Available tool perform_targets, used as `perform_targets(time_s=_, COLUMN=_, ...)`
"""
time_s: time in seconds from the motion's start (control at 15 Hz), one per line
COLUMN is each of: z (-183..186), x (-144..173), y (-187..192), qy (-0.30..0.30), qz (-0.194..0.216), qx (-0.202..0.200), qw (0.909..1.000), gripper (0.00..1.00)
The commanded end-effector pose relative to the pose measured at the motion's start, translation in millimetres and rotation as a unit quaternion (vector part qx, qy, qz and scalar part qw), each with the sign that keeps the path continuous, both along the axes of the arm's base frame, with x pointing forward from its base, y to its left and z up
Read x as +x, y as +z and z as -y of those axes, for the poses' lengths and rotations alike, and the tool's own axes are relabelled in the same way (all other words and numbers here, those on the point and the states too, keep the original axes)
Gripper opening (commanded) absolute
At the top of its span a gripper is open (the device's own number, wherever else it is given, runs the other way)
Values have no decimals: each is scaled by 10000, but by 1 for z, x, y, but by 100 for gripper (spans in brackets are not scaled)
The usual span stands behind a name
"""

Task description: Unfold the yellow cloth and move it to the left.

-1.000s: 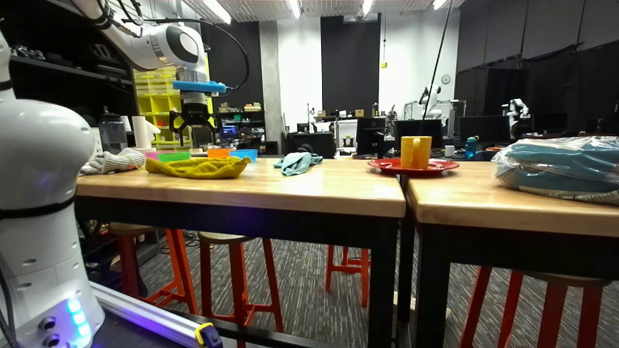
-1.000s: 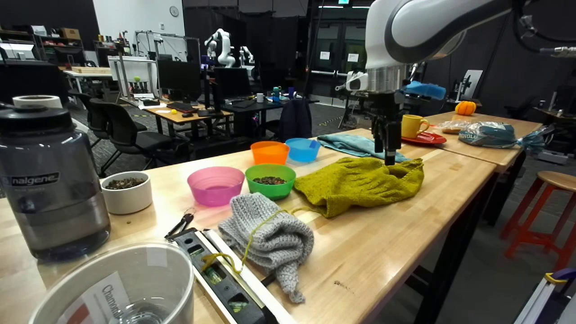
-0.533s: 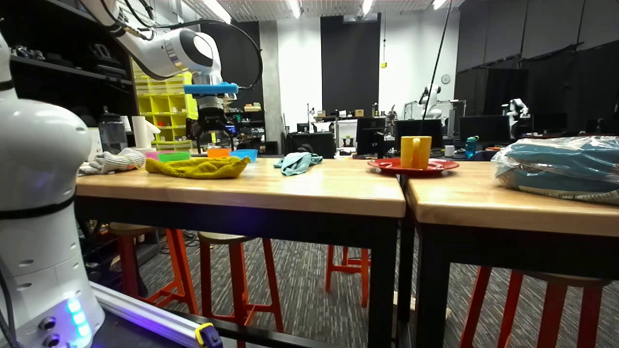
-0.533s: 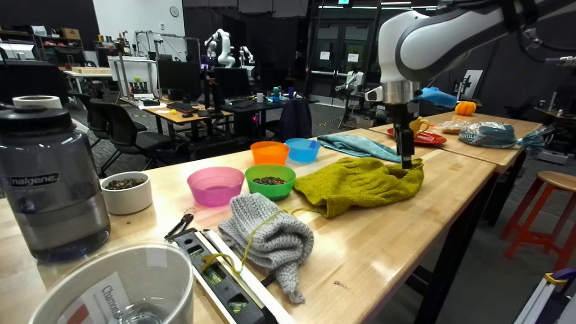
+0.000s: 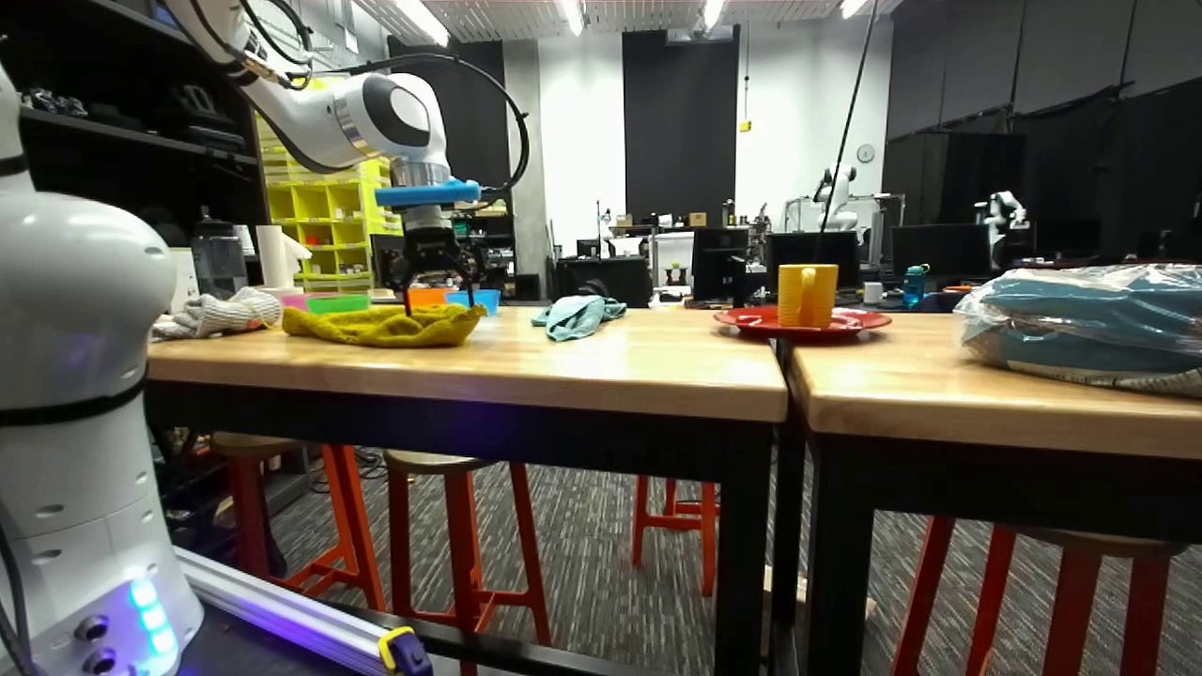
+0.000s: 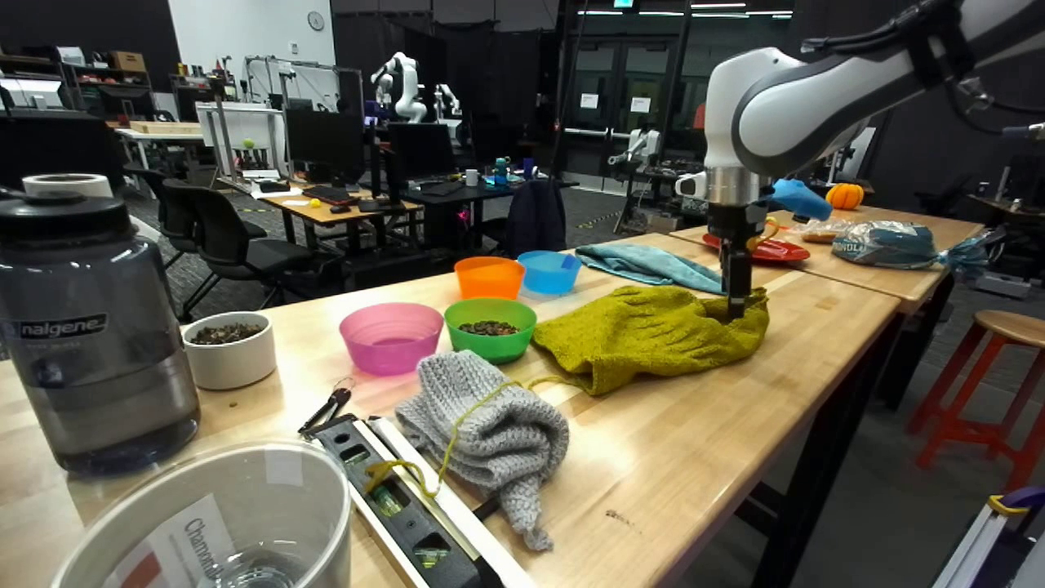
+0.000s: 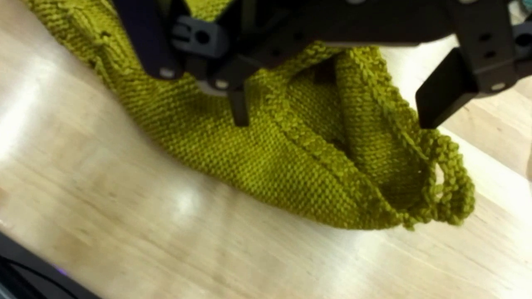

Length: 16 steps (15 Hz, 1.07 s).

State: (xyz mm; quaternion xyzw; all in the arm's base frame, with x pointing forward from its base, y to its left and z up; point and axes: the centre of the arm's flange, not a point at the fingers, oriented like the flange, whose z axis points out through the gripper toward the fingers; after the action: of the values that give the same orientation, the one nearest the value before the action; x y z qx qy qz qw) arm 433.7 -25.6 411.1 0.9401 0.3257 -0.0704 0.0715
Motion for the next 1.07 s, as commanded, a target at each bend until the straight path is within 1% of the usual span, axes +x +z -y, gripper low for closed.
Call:
perform_targets(time_s=0.0, z=14, x=-2, y=-6, qy=44, qz=190, qx=-110, qw=9997, gripper=98)
perform_targets(time_s=0.13, z=17, x=0, y=-8, qy=36, qz=270, qx=-125, qw=9996, gripper=96)
perform_targets(time_s=0.2, z=18, x=2, y=-9, qy=24, qz=303, qx=-141, qw=9994, gripper=91)
perform_targets(time_s=0.27, z=18, x=4, y=-10, qy=22, qz=330, qx=-159, qw=9993, gripper=89)
perform_targets(time_s=0.33, z=18, x=5, y=-11, qy=29, qz=352, qx=-165, qw=9992, gripper=83)
perform_targets(time_s=0.4, z=18, x=8, y=-12, qy=34, qz=369, qx=-177, qw=9992, gripper=85)
perform_targets(time_s=0.6, z=16, x=13, y=-16, qy=53, qz=423, qx=-181, qw=9989, gripper=78)
perform_targets(time_s=0.67, z=16, x=14, y=-18, qy=59, qz=429, qx=-177, qw=9989, gripper=71)
perform_targets(time_s=0.73, z=15, x=16, y=-19, qy=61, qz=429, qx=-177, qw=9989, gripper=73)
perform_targets(time_s=0.8, z=15, x=18, y=-20, qy=66, qz=435, qx=-173, qw=9989, gripper=67)
perform_targets(time_s=0.87, z=15, x=19, y=-21, qy=66, qz=441, qx=-170, qw=9989, gripper=47)
perform_targets(time_s=0.93, z=15, x=20, y=-22, qy=59, qz=459, qx=-169, qw=9988, gripper=43)
perform_targets(time_s=1.0, z=15, x=21, y=-21, qy=51, qz=471, qx=-171, qw=9987, gripper=42)
